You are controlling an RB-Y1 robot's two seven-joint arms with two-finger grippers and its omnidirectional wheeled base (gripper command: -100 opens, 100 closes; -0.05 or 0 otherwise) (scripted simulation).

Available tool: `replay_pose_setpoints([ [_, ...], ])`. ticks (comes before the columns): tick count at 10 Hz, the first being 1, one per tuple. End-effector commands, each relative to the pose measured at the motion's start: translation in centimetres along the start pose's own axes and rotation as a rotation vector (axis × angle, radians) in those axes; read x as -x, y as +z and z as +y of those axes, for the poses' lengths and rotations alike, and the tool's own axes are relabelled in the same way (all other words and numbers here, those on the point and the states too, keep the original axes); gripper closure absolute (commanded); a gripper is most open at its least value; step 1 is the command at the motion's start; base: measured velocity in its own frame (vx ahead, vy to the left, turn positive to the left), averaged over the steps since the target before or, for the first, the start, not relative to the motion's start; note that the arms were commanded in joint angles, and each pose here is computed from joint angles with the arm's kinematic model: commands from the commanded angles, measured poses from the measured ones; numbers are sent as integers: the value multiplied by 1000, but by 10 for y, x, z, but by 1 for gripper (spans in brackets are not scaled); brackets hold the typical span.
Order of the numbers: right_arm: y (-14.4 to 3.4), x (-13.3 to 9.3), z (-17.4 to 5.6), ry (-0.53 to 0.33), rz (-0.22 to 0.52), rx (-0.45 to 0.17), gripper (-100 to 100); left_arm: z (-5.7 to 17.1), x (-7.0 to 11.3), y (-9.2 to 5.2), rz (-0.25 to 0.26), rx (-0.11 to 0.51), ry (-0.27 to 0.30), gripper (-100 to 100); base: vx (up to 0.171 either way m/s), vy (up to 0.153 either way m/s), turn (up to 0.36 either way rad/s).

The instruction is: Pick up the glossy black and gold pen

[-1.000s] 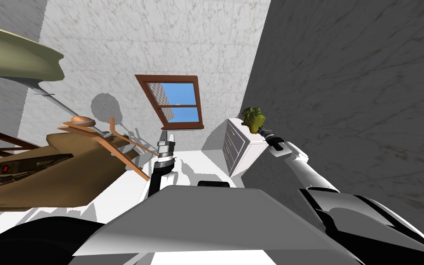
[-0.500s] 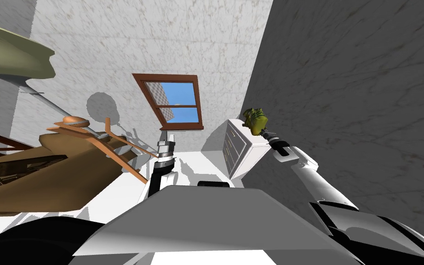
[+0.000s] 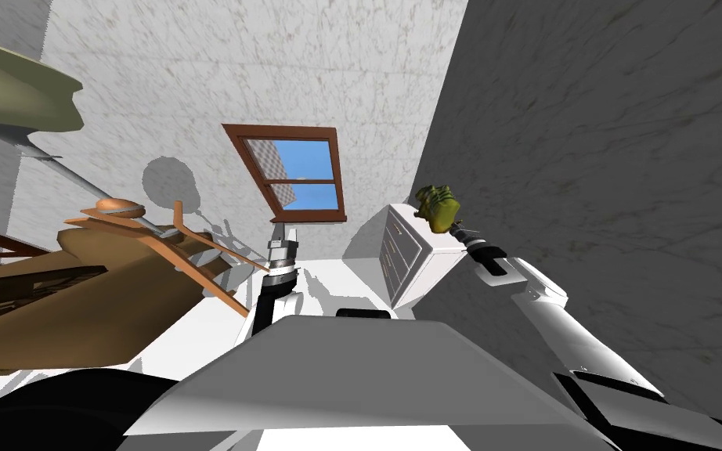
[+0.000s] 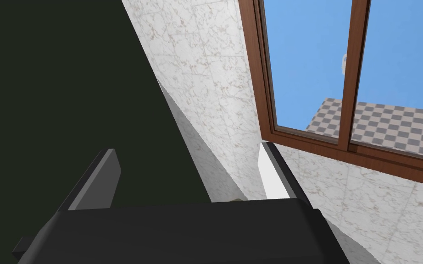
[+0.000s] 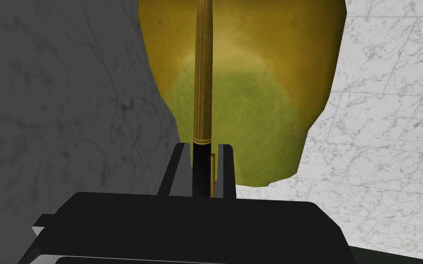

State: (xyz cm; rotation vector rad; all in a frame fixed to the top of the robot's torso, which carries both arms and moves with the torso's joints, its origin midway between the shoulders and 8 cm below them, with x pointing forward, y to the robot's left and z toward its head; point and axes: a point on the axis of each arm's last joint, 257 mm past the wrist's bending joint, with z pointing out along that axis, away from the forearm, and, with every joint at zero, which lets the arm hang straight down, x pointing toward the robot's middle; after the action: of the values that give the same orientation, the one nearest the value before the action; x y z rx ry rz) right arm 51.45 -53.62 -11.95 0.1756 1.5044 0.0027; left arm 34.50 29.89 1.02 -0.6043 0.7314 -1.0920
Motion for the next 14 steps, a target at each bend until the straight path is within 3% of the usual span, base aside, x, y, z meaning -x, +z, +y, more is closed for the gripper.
replay_pose_setpoints([
  [1,-12,-7,5,-7,14,8,100,0,0,0,0,0,0,0,15,-5,7],
  [2,-19,-13,5,-11,27,10,100,0,0,0,0,0,0,0,-8,-3,4],
  [3,-27,5,-5,-3,-3,-13,100,0,0,0,0,0,0,0,81,-10,5],
  [4,-35,8,-5,-11,-5,-10,100,0,0,0,0,0,0,0,120,-7,-10],
  [7,-53,-4,2,-24,25,7,100,0,0,0,0,0,0,0,25,6,0],
  [8,-61,15,-7,-22,-4,-14,100,0,0,0,0,0,0,0,81,9,4],
  [9,-66,18,-10,-30,-5,-19,100,0,0,0,0,0,0,0,132,9,-5],
  [12,-86,9,3,-44,25,8,100,0,0,0,0,0,0,0,23,-1,1],
  [13,-93,27,-8,-48,1,-19,100,0,0,0,0,0,0,0,85,-12,1],
  [14,-102,31,-3,-60,3,-8,100,0,0,0,0,0,0,0,120,-6,-14],
])
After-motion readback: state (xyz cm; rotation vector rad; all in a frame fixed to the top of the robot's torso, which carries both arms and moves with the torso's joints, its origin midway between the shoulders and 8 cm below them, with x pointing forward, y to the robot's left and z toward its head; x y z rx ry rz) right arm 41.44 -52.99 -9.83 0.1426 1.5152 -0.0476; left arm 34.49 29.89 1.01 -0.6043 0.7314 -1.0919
